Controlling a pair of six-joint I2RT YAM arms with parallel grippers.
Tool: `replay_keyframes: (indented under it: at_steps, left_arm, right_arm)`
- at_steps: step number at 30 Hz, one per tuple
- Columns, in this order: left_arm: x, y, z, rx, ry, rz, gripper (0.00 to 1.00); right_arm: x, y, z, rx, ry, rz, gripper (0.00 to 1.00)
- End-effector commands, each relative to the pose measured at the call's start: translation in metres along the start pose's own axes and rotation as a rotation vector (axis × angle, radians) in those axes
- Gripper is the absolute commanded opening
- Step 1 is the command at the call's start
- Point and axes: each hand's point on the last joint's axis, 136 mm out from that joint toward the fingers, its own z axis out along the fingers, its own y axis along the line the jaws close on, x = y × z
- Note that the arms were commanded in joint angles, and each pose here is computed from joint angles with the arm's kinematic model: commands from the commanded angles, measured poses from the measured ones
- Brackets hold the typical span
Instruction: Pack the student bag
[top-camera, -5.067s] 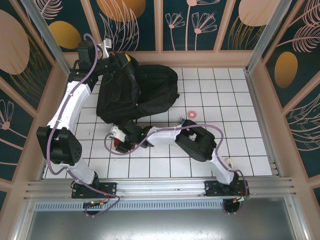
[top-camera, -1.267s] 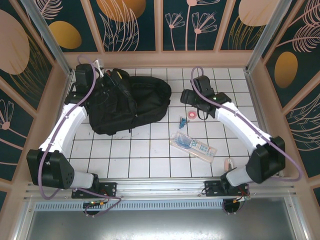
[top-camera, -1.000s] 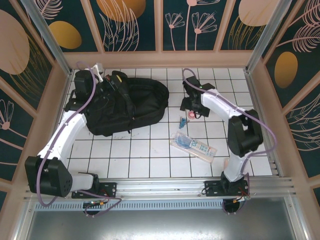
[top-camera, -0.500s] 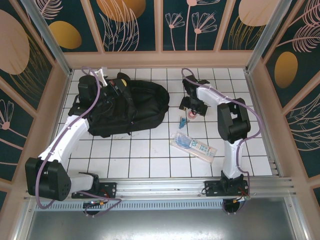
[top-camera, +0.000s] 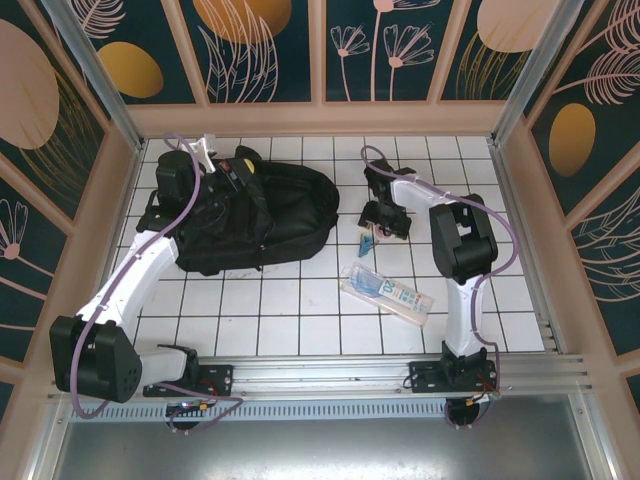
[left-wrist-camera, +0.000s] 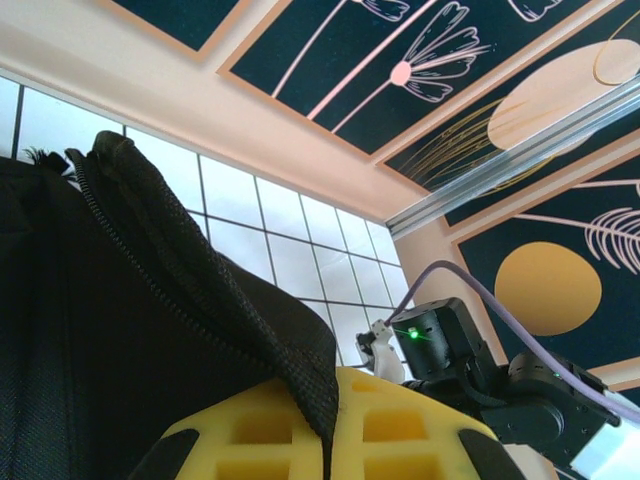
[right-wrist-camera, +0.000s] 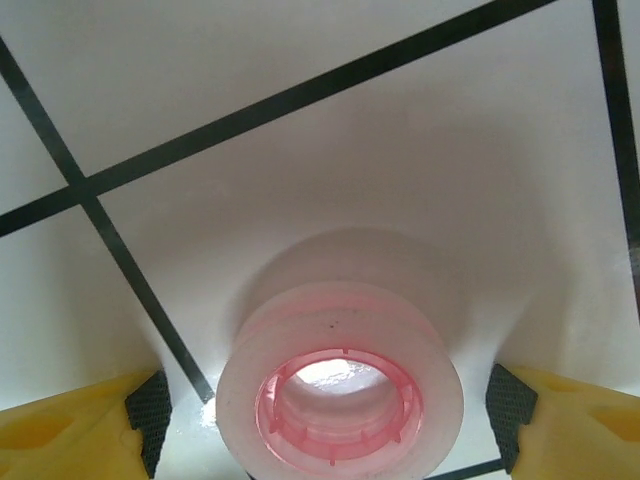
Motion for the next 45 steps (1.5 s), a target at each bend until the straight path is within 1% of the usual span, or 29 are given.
replay_keyframes:
  at_steps: [1,9,16,18,21,24,27,29,31,36,38,41,45]
  left_arm:
    - [-0.009,-0.023,-0.009,0.077,-0.041,0.044,0.00]
    - [-0.007,-0.026,-0.007,0.093,-0.028,0.041,0.01]
    - [-0.001,-0.031,-0.005,0.112,-0.008,0.053,0.01]
    - [0.000,-0.033,-0.005,0.114,-0.004,0.061,0.01]
    - [0.002,-0.038,-0.002,0.123,0.017,0.067,0.01]
    - [0.006,-0.046,0.002,0.145,0.049,0.069,0.01]
    - [0.008,-0.051,0.003,0.149,0.061,0.063,0.01]
    - [0.008,-0.054,0.003,0.152,0.064,0.061,0.01]
    - [0.009,-0.056,0.003,0.150,0.072,0.056,0.01]
    - [0.010,-0.065,0.003,0.168,0.094,0.040,0.00]
    - [0.011,-0.068,0.004,0.171,0.107,0.035,0.00]
    - [0.015,-0.074,0.004,0.185,0.134,0.027,0.00]
    - [0.013,-0.082,0.002,0.193,0.149,0.030,0.01]
  right_arm:
    - [0.007,-0.007,0.019,0.021,0.034,0.010,0.82]
    - [0.004,-0.010,0.017,0.033,0.009,0.011,0.67]
    - [-0.002,-0.007,0.000,0.015,-0.037,0.003,0.58]
    - [-0.004,-0.009,-0.007,0.015,-0.053,0.008,0.57]
    - [-0.007,-0.012,-0.024,0.008,-0.088,0.010,0.57]
    - [-0.013,-0.019,-0.049,0.008,-0.150,0.014,0.56]
    - [-0.020,-0.021,-0.084,-0.024,-0.229,0.020,0.55]
    - [-0.024,-0.018,-0.113,-0.089,-0.289,0.019,0.54]
    - [-0.026,-0.010,-0.144,-0.176,-0.350,0.008,0.53]
    - [-0.013,0.030,-0.212,-0.448,-0.467,-0.094,0.50]
    - [0.000,0.055,-0.230,-0.551,-0.472,-0.159,0.50]
    - [0.015,0.086,-0.236,-0.605,-0.459,-0.222,0.50]
    - [0.049,0.142,-0.230,-0.700,-0.377,-0.327,0.49]
